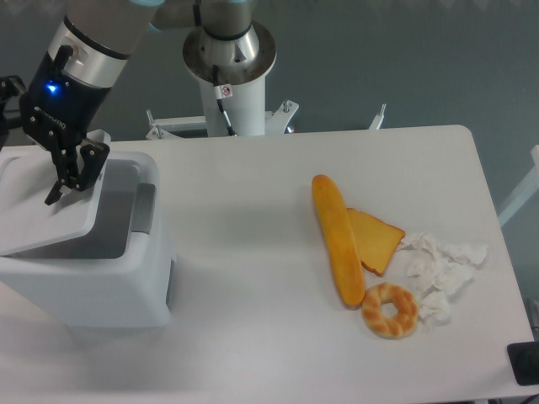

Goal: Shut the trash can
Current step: 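Push the lid down over the trash can opening with the gripper, then press the gripper down on the lid to seat it shut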

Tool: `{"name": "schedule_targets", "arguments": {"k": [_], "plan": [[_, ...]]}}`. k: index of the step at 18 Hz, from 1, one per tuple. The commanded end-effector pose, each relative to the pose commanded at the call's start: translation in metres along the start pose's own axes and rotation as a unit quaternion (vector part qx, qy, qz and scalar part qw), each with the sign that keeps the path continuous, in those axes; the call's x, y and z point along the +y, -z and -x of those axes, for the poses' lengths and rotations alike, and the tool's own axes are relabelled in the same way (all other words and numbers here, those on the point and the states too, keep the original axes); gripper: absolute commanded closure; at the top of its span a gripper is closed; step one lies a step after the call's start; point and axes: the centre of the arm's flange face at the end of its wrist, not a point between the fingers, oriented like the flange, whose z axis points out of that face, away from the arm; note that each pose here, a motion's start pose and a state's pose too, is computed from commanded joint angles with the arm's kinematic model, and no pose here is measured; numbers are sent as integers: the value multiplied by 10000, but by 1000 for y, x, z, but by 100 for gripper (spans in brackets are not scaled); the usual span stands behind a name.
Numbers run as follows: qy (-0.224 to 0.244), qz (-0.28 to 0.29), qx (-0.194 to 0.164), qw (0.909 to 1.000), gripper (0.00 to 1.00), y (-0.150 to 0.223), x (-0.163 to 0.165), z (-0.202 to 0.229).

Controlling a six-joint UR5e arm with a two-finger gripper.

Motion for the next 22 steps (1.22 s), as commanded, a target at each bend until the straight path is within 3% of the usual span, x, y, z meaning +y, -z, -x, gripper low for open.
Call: {"name": "schedule_targets", "arguments": {"k": [22], "plan": [[-3, 45, -180, 9998, 0, 8, 13, 14]]}}
